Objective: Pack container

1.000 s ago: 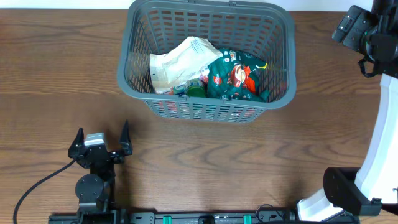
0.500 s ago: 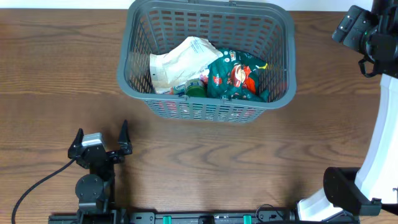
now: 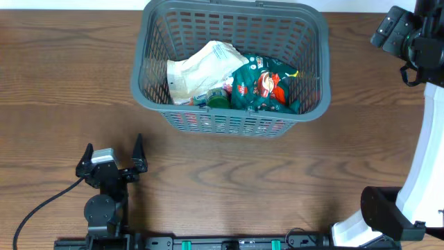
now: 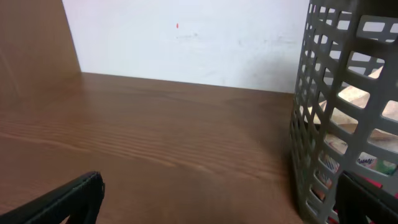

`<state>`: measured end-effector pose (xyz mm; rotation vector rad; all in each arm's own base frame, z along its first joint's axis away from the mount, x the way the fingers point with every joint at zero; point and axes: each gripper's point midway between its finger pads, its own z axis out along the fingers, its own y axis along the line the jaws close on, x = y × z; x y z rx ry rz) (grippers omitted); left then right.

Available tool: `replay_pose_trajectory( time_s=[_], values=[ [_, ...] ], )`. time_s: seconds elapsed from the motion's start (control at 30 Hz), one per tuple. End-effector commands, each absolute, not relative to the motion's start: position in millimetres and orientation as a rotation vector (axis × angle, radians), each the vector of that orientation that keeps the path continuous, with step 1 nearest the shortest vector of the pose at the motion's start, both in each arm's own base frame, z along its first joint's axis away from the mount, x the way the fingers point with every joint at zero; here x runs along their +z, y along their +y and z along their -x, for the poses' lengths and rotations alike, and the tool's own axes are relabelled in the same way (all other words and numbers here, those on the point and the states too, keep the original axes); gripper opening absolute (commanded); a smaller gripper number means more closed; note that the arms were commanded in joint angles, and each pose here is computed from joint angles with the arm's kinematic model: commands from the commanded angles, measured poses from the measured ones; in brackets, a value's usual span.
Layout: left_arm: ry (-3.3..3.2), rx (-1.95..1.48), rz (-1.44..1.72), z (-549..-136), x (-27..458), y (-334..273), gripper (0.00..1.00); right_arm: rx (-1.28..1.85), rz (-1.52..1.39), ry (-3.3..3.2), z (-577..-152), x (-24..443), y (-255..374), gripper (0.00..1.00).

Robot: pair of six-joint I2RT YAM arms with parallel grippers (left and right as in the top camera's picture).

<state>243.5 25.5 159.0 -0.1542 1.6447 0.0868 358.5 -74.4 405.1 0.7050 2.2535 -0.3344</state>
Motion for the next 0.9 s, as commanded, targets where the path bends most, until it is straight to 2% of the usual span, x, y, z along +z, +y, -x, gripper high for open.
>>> replay_pose_trajectory(
  time_s=[0.0, 0.53, 0.87],
  values=[
    [1.667, 0.093, 0.180, -243.1, 148.6, 28.2, 0.99, -0.345, -0.732, 2.229, -356.0, 409.5, -78.6, 0.99],
    [1.667, 0.092, 0.180, -243.1, 148.6, 28.2, 0.99, -0.384, -0.697, 2.225, -349.6, 414.9, -79.7, 0.99],
    [1.667, 0.093, 0.180, -243.1, 148.6, 28.2, 0.99, -0.191, -0.542, 2.030, -347.5, 460.3, -53.1, 0.99]
  ],
)
